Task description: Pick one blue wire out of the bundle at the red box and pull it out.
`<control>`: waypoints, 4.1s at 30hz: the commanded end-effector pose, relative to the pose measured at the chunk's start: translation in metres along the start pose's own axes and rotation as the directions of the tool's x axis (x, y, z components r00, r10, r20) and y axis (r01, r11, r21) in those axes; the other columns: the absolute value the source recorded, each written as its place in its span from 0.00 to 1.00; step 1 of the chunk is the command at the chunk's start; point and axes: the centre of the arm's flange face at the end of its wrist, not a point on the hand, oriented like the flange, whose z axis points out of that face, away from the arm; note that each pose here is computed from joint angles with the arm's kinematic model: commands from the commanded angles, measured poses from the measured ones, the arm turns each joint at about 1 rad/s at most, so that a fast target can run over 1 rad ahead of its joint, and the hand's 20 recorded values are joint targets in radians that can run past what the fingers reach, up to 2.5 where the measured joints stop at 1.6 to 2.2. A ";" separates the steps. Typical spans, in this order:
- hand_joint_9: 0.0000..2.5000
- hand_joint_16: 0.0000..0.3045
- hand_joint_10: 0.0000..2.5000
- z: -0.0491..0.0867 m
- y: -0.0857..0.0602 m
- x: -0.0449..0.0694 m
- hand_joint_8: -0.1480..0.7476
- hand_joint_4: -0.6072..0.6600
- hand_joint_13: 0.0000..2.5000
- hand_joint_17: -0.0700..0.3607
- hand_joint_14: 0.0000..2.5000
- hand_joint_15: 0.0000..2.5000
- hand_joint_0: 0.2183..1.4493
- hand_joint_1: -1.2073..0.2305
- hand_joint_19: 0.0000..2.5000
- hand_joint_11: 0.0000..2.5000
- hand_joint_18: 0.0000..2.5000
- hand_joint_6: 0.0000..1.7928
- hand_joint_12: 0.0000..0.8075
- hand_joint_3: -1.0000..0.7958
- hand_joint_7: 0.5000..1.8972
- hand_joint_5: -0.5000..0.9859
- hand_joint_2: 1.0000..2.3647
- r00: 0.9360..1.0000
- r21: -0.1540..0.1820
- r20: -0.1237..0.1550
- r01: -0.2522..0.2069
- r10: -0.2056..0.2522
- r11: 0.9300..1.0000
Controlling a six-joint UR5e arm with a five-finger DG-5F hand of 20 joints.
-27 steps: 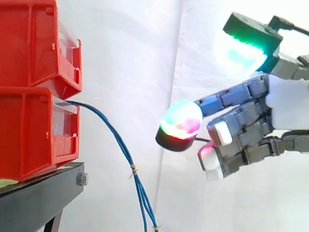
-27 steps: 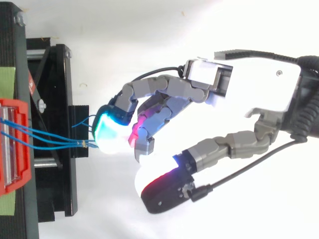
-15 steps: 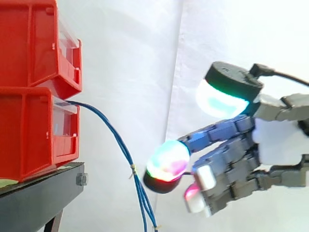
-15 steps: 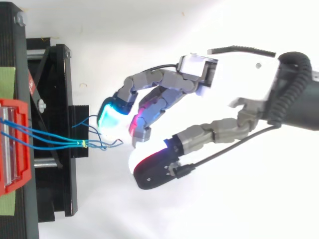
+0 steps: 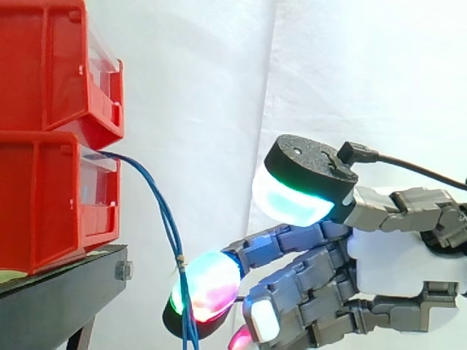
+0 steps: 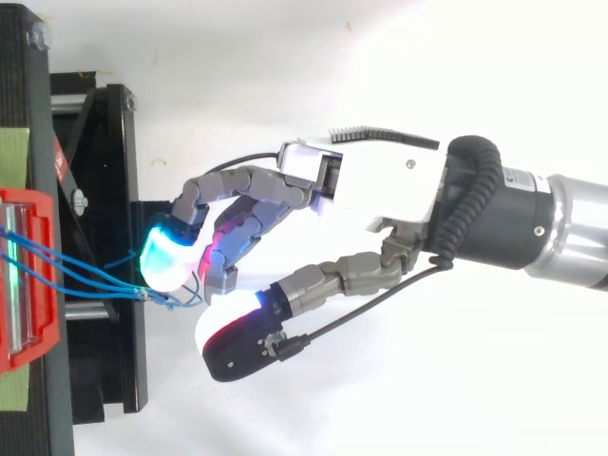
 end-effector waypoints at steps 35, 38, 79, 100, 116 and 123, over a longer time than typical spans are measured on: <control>0.36 0.16 0.00 0.034 -0.013 0.022 0.52 0.66 0.31 0.41 0.01 0.21 0.33 0.32 0.19 0.26 0.22 0.33 0.51 0.37 0.44 0.26 0.01 1.000 -0.113 0.021 -0.006 0.008 0.994; 0.36 0.16 0.00 0.034 -0.014 0.022 0.52 0.67 0.31 0.41 0.01 0.21 0.32 0.32 0.19 0.26 0.22 0.33 0.51 0.35 0.43 0.26 0.01 1.000 -0.110 0.020 -0.006 0.008 0.994; 0.35 0.16 0.01 0.036 -0.031 0.035 0.53 0.64 0.33 0.42 0.01 0.21 0.33 0.29 0.18 0.27 0.24 0.44 0.51 0.36 0.24 0.22 0.01 0.999 -0.140 0.015 -0.026 0.029 0.990; 0.33 0.17 0.00 0.036 -0.029 0.039 0.53 0.65 0.34 0.43 0.01 0.22 0.33 0.29 0.19 0.30 0.26 0.51 0.51 0.44 0.19 0.19 0.01 1.000 -0.146 0.012 -0.015 0.017 0.989; 0.35 0.18 0.00 0.036 -0.028 0.039 0.56 0.66 0.35 0.44 0.01 0.23 0.26 0.32 0.20 0.30 0.27 0.52 0.54 0.31 0.20 0.20 0.00 1.000 -0.148 0.011 -0.019 0.021 0.989; 0.38 0.17 0.00 0.036 -0.027 0.040 0.57 0.66 0.36 0.44 0.01 0.23 0.27 0.30 0.20 0.31 0.29 0.52 0.54 0.28 0.24 0.21 0.00 1.000 -0.150 0.011 -0.020 0.022 0.988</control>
